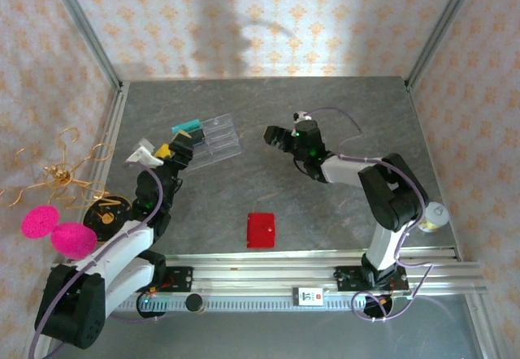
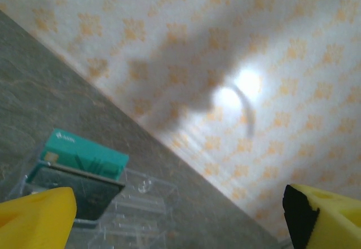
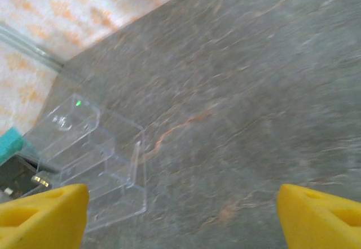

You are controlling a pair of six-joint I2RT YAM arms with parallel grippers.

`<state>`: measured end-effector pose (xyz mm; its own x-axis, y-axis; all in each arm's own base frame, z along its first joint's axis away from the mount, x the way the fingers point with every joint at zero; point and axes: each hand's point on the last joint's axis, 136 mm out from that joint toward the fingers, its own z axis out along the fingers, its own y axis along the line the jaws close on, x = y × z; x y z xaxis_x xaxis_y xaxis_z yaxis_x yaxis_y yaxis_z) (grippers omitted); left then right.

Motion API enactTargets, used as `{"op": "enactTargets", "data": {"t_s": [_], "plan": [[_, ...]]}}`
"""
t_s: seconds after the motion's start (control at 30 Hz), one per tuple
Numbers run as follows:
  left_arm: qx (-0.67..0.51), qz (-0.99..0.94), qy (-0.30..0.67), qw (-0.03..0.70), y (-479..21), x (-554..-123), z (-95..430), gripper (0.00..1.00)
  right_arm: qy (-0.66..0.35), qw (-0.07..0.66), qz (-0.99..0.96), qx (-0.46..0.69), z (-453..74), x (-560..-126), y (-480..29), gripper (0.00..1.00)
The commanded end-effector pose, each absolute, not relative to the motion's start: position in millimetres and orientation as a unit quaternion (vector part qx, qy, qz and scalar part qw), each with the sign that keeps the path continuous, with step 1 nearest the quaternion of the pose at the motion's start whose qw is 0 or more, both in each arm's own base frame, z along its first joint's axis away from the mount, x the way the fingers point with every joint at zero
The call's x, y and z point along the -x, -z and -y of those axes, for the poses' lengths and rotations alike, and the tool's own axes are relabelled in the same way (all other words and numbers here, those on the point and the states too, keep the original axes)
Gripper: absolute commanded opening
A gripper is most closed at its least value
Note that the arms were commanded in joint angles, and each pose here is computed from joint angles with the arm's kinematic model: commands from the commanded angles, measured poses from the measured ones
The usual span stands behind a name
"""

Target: Take the credit cards out of the card holder

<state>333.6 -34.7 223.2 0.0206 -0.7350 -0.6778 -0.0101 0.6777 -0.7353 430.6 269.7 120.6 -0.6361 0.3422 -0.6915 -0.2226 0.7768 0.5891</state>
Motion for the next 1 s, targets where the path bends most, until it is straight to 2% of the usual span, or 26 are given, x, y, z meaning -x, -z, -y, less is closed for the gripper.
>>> {"op": "enactTargets", "data": {"t_s": [0.0,0.13,0.23,0.3,0.37,0.47,0.5,0.63,0.97], "plan": [[0.265,-0.671,0.283,0.632,-215.5,-333.1,52.4,0.91,-0.359,0.413,-0.837,0.019,-306.1,-426.1,-124.1,0.84],[0.239,-0.703,0.305,0.597,-202.0,-330.8,78.7,0.83,-0.368,0.400,-0.837,0.059,-342.2,-424.3,-115.4,0.73],[0.221,-0.724,0.314,0.573,-195.0,-330.4,95.3,0.66,-0.366,0.401,-0.837,0.060,-355.0,-432.2,-112.1,0.72],[0.206,-0.735,0.314,0.565,-192.2,-329.1,105.7,0.61,-0.359,0.399,-0.842,0.058,-359.6,-439.3,-106.9,0.70],[0.199,-0.741,0.314,0.560,-189.1,-327.9,112.0,0.62,-0.358,0.393,-0.845,0.061,-365.2,-442.9,-102.1,0.68],[0.195,-0.747,0.316,0.551,-182.6,-326.3,117.8,0.70,-0.360,0.382,-0.849,0.069,-374.1,-444.0,-93.9,0.66],[0.193,-0.748,0.317,0.550,-181.8,-326.2,119.6,0.73,-0.360,0.380,-0.849,0.072,-376.9,-443.9,-92.3,0.64],[0.189,-0.750,0.323,0.546,-181.0,-326.6,124.0,0.75,-0.353,0.366,-0.858,0.074,-380.5,-440.7,-78.9,0.51],[0.178,-0.750,0.324,0.549,-185.8,-326.6,127.2,0.77,-0.347,0.352,-0.865,0.085,-386.0,-436.2,-58.9,0.49]]}}
